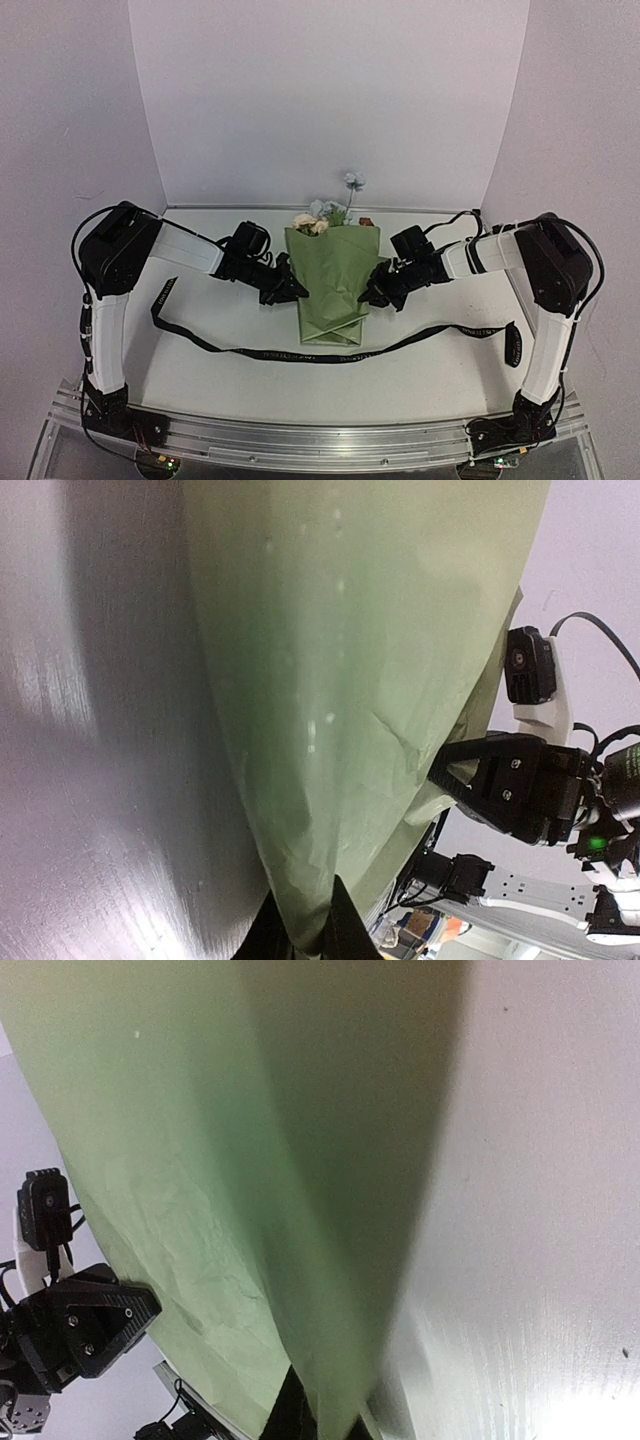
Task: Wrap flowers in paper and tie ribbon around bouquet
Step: Pick up the folded bouquet from the center of the board.
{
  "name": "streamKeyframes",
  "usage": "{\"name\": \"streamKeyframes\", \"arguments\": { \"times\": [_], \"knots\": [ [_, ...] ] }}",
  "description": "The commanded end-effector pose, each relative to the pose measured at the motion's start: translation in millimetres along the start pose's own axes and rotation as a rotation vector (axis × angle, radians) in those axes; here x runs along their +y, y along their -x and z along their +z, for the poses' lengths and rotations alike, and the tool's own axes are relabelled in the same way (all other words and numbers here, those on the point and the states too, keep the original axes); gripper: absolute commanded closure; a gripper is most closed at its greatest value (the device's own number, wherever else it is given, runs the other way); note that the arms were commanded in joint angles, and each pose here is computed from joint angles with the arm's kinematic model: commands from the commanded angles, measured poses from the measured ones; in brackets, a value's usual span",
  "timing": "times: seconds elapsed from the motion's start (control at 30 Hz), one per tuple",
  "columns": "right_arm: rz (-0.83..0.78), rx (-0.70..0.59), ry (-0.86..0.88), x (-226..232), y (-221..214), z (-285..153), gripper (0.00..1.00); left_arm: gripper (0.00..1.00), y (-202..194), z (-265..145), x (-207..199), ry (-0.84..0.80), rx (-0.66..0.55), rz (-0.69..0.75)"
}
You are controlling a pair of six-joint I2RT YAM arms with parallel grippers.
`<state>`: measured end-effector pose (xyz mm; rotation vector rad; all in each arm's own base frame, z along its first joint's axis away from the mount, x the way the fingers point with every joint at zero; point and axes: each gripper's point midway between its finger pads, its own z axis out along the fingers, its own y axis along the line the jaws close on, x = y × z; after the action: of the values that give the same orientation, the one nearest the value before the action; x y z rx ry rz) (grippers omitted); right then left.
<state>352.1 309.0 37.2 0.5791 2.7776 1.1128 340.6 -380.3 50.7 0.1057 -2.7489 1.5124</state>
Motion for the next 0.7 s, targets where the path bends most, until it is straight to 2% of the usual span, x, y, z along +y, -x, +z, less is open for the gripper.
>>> {"name": "streamKeyframes", "arguments": {
  "times": [0.0, 0.67],
  "knots": [
    [0.029, -0.015, 0.038, 24, 2, -14, 1.00, 0.92, -7, -6, -19, -0.035, 0.041, -0.004],
    [0.035, 0.009, -0.007, 16, -36, -24, 1.00, 0.93, -44, -22, -9, -0.007, 0.077, -0.041]
  ]
}}
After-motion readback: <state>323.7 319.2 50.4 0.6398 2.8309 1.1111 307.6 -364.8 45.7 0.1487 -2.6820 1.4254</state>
